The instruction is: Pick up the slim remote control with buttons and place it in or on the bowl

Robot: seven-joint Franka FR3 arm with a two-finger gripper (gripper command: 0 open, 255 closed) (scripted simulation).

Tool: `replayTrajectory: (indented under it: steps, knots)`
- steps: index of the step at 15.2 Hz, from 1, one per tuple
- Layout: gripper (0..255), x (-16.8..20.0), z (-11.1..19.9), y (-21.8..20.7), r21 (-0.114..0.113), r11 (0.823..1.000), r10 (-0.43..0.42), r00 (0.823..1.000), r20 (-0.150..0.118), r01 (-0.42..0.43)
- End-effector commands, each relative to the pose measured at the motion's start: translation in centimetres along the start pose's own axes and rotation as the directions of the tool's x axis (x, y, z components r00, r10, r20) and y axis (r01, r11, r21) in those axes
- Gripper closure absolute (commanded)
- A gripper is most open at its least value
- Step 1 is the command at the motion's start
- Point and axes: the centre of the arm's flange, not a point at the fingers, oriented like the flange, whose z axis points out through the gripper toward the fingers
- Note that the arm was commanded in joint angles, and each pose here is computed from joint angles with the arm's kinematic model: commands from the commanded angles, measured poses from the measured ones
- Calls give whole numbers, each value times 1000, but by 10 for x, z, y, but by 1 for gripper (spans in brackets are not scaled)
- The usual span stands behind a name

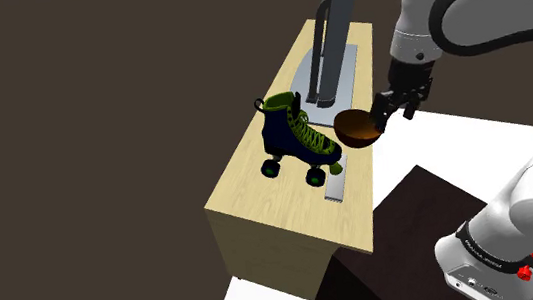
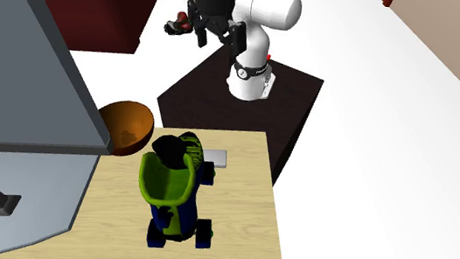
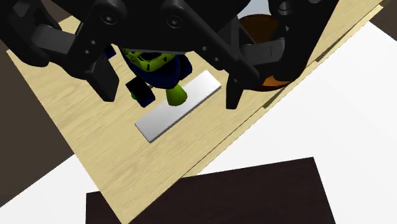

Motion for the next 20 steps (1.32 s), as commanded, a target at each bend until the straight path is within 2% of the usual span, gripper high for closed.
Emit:
replayTrajectory:
  steps: [1, 5, 9, 14, 19, 20]
  knots:
    - [0, 1, 25, -6, 10, 998, 64, 998, -11, -64]
    - [0, 8, 73, -22, 30, 983, 183, 983, -27, -182]
    - [0, 17, 122, -38, 51, 954, 299, 953, -39, -297]
    - [0, 33, 181, -57, 79, 897, 439, 897, -52, -434]
    - [0, 52, 238, -75, 108, 824, 564, 823, -59, -557]
    - [0, 53, 243, -75, 108, 824, 564, 823, -59, -557]
